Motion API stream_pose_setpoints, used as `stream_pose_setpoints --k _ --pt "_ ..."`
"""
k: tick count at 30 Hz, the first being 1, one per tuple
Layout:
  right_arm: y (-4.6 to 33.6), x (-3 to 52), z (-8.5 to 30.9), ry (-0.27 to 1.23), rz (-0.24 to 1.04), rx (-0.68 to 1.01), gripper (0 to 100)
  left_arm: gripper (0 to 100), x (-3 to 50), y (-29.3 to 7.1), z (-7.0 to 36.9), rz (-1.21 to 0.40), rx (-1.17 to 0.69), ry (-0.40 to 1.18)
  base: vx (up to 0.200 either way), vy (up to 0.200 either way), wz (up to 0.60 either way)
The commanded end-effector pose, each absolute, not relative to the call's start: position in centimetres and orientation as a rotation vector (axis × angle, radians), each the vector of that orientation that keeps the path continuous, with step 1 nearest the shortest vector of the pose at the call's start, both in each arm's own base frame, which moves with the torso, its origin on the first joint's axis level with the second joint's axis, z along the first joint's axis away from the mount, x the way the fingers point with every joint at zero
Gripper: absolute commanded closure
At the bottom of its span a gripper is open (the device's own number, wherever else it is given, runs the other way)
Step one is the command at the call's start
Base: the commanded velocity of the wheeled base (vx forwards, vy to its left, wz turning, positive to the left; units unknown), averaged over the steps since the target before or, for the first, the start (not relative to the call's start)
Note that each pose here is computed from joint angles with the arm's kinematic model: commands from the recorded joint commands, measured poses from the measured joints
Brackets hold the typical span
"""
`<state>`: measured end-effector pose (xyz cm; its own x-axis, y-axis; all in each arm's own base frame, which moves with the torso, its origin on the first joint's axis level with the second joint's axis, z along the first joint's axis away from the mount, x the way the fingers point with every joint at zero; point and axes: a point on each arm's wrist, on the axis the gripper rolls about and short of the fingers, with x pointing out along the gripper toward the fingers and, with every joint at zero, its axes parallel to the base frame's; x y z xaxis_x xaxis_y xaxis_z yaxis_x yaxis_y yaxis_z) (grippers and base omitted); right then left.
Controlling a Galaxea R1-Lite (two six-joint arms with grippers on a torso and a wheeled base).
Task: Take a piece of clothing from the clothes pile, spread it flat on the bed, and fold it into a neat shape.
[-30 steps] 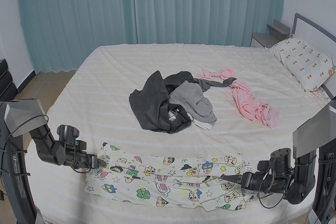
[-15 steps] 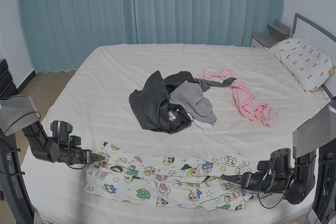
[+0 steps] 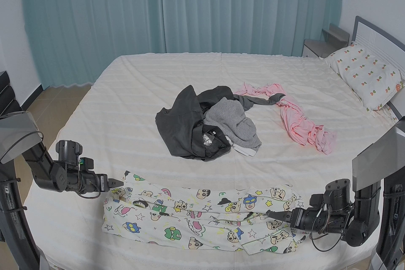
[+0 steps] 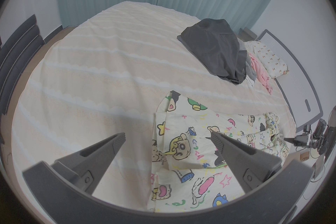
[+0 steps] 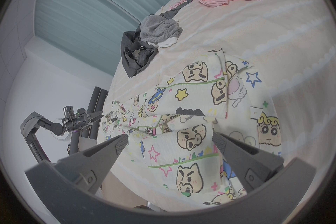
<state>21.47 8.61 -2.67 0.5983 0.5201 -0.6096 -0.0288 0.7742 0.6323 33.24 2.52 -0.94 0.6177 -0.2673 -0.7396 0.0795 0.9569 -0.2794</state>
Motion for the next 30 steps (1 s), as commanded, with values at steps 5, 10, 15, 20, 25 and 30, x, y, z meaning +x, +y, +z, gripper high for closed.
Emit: stream_pose_setpoints --k 5,10,15,20,25,30 --pt "8.6 21.6 -2.6 0.872 0.347 0.622 0 0 34.9 0.2 -4.8 -0.172 -0.168 0.963 0.000 0.000 0.00" --pt "8.6 21.5 -2.7 0.875 0.347 0.621 0 0 35.3 -1.7 -5.8 -0.199 -0.163 0.986 0.000 0.000 0.00" --pt "8.6 21.5 -2.7 0.875 0.347 0.621 0 0 35.4 -2.5 -5.7 -0.199 -0.163 0.989 0.000 0.000 0.00" --pt "8.6 21.5 -2.7 0.874 0.349 0.620 0 100 35.1 -2.7 -5.9 -0.172 -0.142 1.000 0.000 0.000 0.00" --pt "8.6 21.5 -2.7 0.875 0.346 0.622 0 100 34.6 -2.6 -6.0 -0.172 -0.141 1.015 0.000 0.000 0.00" --pt "8.6 21.6 -2.7 0.873 0.345 0.623 0 100 34.7 -2.6 -5.3 -0.172 -0.154 0.997 0.000 0.000 0.00"
